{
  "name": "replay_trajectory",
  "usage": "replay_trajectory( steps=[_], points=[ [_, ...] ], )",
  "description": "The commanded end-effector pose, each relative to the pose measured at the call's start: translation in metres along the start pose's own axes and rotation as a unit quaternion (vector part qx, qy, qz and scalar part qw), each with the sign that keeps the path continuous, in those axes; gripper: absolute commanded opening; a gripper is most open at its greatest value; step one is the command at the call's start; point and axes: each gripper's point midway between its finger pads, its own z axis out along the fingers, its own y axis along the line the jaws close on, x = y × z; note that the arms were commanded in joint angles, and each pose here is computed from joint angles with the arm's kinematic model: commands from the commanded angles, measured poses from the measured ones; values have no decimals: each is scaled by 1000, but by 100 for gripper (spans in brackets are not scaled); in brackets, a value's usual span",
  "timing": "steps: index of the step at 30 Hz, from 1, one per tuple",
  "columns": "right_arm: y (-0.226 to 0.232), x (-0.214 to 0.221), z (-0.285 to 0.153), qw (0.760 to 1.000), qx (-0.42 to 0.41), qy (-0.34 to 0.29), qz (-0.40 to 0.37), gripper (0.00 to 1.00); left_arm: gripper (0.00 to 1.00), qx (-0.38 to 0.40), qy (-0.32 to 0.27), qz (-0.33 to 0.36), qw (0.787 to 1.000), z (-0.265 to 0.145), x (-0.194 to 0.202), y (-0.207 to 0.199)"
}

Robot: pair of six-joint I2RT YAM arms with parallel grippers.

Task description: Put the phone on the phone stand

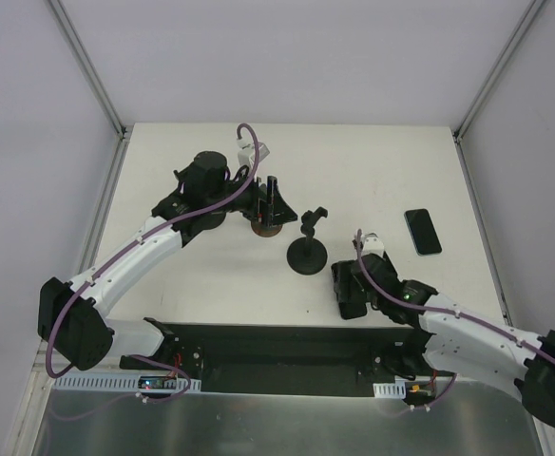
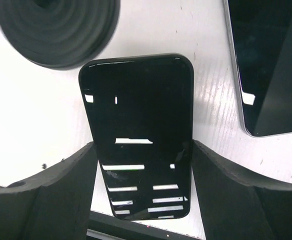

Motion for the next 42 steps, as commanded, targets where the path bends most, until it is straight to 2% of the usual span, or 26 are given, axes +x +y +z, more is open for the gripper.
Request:
replay_trajectory(
  steps=[1,3,5,8,13,17,24,31,42],
  points=[
    [13,-37,-13,993,-50,-101,30,1,83,57,-14,40,998,-7,-18,-33],
    [20,-52,-26,986,-83,-141,43,1,77,85,-11,60,995,-9,-17,-49],
    [23,-61,-35,980,-102,-165,42,1,75,103,-12,83,991,-10,-13,-60],
    [36,-82,-60,966,-149,-208,28,1,75,136,-9,118,984,-10,-4,-82],
    [55,-103,-93,951,-204,-233,4,1,80,170,9,144,975,-7,14,-106],
    [72,-116,-112,936,-242,-257,-12,1,79,163,14,147,975,-1,21,-107],
    [88,-142,-137,915,-268,-302,-26,1,71,137,27,124,982,11,26,-97],
    [106,-165,-157,890,-297,-344,-35,1,61,121,34,119,985,13,27,-92],
    [122,-188,-167,870,-301,-387,-54,1,45,117,42,104,987,15,27,-91]
  ],
)
